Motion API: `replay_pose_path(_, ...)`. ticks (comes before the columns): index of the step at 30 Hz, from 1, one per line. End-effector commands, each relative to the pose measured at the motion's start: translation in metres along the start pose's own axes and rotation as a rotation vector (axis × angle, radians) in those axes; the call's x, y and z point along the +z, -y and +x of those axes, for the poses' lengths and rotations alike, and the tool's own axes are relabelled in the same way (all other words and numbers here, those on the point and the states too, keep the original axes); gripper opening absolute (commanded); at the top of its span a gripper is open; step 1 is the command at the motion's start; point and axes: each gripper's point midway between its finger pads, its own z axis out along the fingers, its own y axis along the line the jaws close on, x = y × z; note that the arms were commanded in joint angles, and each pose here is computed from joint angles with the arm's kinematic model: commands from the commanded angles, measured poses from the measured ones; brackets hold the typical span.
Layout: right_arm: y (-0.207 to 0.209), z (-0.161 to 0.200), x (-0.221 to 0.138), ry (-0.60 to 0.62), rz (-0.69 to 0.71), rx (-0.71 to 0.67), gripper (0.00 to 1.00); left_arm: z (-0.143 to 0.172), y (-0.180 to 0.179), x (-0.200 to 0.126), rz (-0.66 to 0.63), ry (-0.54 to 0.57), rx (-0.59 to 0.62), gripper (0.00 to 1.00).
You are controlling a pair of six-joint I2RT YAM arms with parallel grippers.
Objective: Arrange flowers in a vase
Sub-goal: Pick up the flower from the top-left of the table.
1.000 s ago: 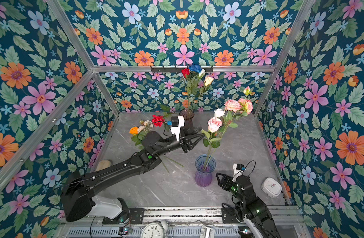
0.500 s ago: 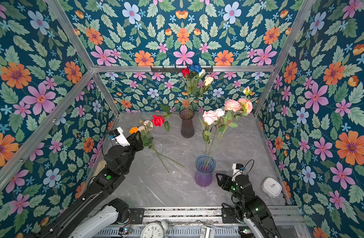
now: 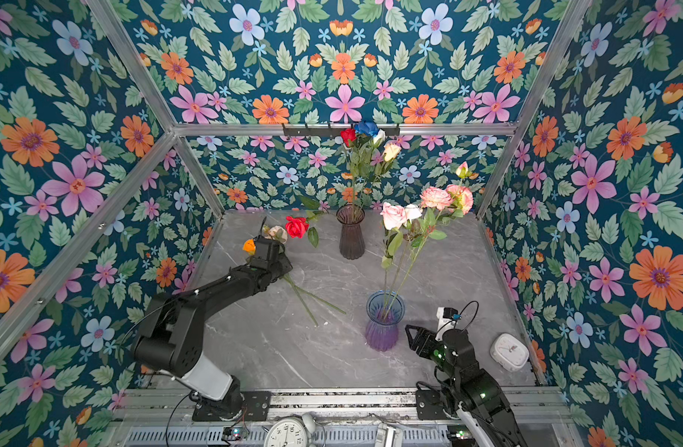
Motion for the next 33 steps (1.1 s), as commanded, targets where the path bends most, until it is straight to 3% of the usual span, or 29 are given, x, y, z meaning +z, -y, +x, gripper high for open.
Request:
replay_pose_path(1, -0.002, -0.004, 0.0, 0.021, -0.008, -0.006, 0.73, 0.03, 0.002, 0.019, 0.015, -0.145, 0.004, 0.4)
replay_pose_path(16, -0.002, -0.003, 0.0, 0.02, -0.012, -0.011, 0.73, 0.042, -0.019, 0.018, -0.047, -0.145, 0.006, 0.39)
replay_pose_path(21, -0.003, -0.003, -0.001, 0.02, -0.015, -0.011, 0.73, 0.046, -0.015, 0.031, -0.041, -0.17, 0.026, 0.38)
replay_pose_path(25, -0.003, -0.003, -0.001, 0.02, -0.015, -0.011, 0.73, 0.05, -0.012, 0.046, -0.047, -0.199, 0.054, 0.3)
replay_pose_path(30, -0.003, -0.004, -0.001, 0.023, -0.015, -0.011, 0.73, 0.05, -0.005, 0.05, -0.012, -0.209, 0.054, 0.0)
replay_pose_path(33, -0.003, -0.004, -0.001, 0.023, -0.015, -0.012, 0.73, 0.04, 0.001, 0.038, 0.006, -0.18, 0.058, 0.0)
